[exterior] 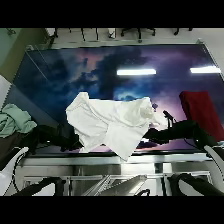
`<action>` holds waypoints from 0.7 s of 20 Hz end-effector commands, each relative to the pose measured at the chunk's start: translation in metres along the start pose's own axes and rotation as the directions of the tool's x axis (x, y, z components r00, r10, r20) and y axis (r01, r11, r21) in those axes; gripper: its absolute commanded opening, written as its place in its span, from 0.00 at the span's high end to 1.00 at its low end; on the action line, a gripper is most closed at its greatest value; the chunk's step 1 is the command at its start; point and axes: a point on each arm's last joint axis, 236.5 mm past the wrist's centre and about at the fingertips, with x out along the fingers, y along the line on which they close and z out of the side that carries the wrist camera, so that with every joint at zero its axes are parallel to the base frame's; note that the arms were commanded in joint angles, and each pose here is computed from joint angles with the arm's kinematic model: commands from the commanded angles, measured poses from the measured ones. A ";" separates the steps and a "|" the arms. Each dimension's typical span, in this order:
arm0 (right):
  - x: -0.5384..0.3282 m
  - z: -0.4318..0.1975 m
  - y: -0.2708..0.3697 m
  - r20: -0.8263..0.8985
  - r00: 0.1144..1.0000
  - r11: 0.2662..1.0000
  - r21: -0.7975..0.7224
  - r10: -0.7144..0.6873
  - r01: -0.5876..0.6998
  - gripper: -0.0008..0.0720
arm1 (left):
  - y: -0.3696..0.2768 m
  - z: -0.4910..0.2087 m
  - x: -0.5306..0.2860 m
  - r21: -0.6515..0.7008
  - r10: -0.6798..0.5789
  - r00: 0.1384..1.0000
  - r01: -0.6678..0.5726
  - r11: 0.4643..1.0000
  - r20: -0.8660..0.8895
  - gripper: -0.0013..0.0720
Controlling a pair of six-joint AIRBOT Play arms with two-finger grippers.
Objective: Fold the shirts.
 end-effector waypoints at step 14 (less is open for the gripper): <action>-0.171 0.172 0.201 0.510 0.791 0.903 -0.413 0.337 -0.118 0.96 | -0.003 0.005 -0.013 0.116 0.079 0.997 -0.076 0.990 -0.025 0.96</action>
